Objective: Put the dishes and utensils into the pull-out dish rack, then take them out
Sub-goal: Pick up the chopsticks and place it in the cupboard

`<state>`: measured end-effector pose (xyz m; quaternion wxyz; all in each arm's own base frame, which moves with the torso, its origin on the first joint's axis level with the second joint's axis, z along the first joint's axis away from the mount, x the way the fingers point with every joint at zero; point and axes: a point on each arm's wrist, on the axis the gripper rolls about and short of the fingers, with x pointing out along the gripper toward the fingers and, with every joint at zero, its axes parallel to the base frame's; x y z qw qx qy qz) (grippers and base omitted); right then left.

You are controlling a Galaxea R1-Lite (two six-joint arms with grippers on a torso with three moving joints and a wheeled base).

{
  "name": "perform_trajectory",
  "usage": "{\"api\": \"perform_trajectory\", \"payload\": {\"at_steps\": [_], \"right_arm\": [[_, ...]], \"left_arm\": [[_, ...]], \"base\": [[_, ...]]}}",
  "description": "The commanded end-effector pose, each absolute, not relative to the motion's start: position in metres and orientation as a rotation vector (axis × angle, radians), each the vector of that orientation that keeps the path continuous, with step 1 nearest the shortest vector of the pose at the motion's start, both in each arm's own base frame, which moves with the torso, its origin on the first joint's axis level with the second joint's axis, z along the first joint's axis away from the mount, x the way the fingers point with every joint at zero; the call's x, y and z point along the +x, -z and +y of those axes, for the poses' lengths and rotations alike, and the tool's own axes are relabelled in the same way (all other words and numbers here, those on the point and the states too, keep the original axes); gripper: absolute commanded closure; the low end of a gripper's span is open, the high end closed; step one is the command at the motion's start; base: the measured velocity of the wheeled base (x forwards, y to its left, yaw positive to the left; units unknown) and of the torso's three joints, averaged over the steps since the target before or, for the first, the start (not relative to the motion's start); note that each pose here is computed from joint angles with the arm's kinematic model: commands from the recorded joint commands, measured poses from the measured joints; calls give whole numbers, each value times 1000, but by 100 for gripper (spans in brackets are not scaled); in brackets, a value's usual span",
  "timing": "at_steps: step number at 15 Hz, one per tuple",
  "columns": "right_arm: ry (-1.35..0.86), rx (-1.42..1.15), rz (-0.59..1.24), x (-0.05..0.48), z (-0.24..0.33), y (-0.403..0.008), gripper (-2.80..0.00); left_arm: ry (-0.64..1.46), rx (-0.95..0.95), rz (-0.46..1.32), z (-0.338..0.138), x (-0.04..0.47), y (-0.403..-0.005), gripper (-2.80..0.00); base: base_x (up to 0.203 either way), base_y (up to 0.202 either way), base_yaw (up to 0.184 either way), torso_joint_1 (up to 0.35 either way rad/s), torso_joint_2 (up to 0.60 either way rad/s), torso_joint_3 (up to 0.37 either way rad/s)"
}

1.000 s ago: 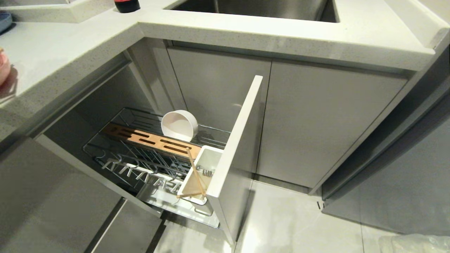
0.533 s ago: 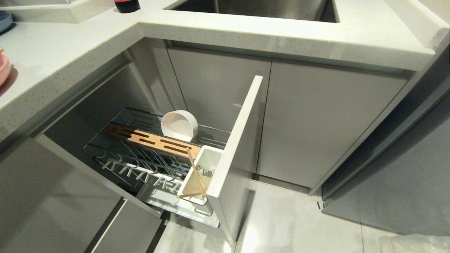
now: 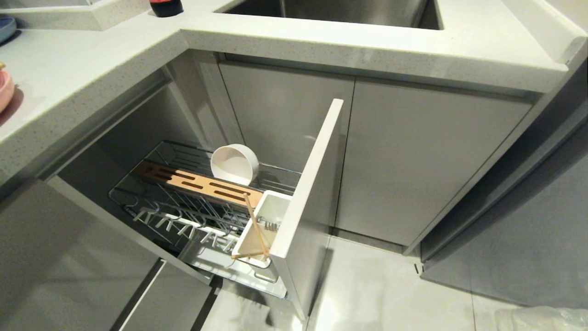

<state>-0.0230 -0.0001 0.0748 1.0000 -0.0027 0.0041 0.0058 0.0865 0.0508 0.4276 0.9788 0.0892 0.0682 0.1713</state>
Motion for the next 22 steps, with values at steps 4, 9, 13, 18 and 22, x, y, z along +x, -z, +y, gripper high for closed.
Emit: {"api": "perform_trajectory", "payload": {"at_steps": [4, 9, 13, 18, 22], "right_arm": [[-12, -6, 8, -23, 0, -75, 0], [-12, -6, 8, -23, 0, -75, 0], [-12, -6, 8, -23, 0, -75, 0], [-12, -6, 8, -23, 0, -75, 0], [-12, -6, 8, -23, 0, -75, 0]], "left_arm": [[-428, 181, 212, 76, 101, -419, 0], [-408, 163, 260, 93, 116, -412, 0], [-379, 166, 280, 103, 123, -408, 0], [-296, 142, 279, 111, 131, -404, -280], [-283, 130, 285, 116, 133, -402, -280]], "base": [[0, 0, 0, 0, 0, 0], [0, 0, 0, 0, 0, 0], [0, 0, 0, 0, 0, 0], [0, 0, 0, 0, 0, 0], [0, 0, 0, 0, 0, 0]]}}
